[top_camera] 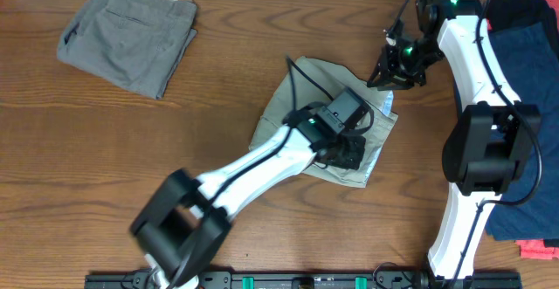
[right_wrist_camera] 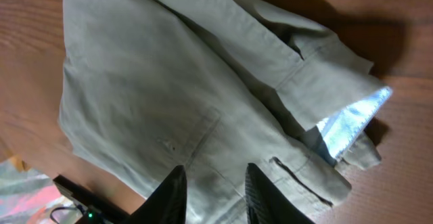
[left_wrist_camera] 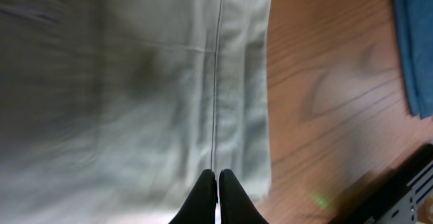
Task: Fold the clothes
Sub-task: 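Lift the folded shorts with the left gripper and carry them up-left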
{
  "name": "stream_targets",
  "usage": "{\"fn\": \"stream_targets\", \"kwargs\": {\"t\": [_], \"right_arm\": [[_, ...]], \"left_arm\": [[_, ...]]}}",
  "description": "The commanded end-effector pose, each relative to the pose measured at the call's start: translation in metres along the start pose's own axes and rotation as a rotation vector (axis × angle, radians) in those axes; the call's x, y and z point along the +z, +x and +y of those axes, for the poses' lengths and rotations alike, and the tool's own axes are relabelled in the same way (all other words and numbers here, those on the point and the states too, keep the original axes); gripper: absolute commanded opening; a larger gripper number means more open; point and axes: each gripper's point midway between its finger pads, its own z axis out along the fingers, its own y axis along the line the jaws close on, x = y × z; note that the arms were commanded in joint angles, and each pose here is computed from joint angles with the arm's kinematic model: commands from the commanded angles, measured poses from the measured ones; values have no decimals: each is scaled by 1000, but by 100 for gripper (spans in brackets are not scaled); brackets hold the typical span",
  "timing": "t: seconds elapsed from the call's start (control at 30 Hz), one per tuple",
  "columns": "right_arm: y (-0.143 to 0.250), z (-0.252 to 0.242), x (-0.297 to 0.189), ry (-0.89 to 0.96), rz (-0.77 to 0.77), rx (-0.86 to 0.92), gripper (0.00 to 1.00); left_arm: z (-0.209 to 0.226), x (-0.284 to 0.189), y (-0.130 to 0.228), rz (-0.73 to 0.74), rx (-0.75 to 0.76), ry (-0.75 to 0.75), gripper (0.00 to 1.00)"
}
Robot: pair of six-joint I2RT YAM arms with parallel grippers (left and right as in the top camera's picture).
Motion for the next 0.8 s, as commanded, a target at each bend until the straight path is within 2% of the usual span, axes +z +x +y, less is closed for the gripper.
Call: {"fn": "stream_targets", "kwargs": {"t": [0.0, 0.23, 0.37, 0.53, 0.67, 0.7, 0.73, 0.77], "right_arm": [[-2, -5, 2, 15, -5, 14, 30], [-3, -6, 1, 19, -9, 15, 33], [-3, -6, 1, 20, -8, 15, 34], [-3, -10, 1, 38, -10, 15, 42], [-3, -13, 1, 59, -13, 27, 54], [-4, -14, 1, 59, -14, 27, 58], [-4, -15, 0, 58, -15, 33, 64], [-4, -16, -1, 58, -17, 50, 69]], "left_arm": [[-8, 26, 20, 125, -16, 88, 6], [7, 76, 56, 268, -59, 42, 6], [4, 82, 68, 298, -35, 31, 6], [-8, 55, 61, 267, -2, 48, 6], [-17, 7, 38, 154, 27, 35, 7], [-18, -8, 31, 121, 39, 40, 12], [-20, -26, 22, 80, 57, 55, 24], [-19, -45, 13, 35, 62, 65, 49]]}}
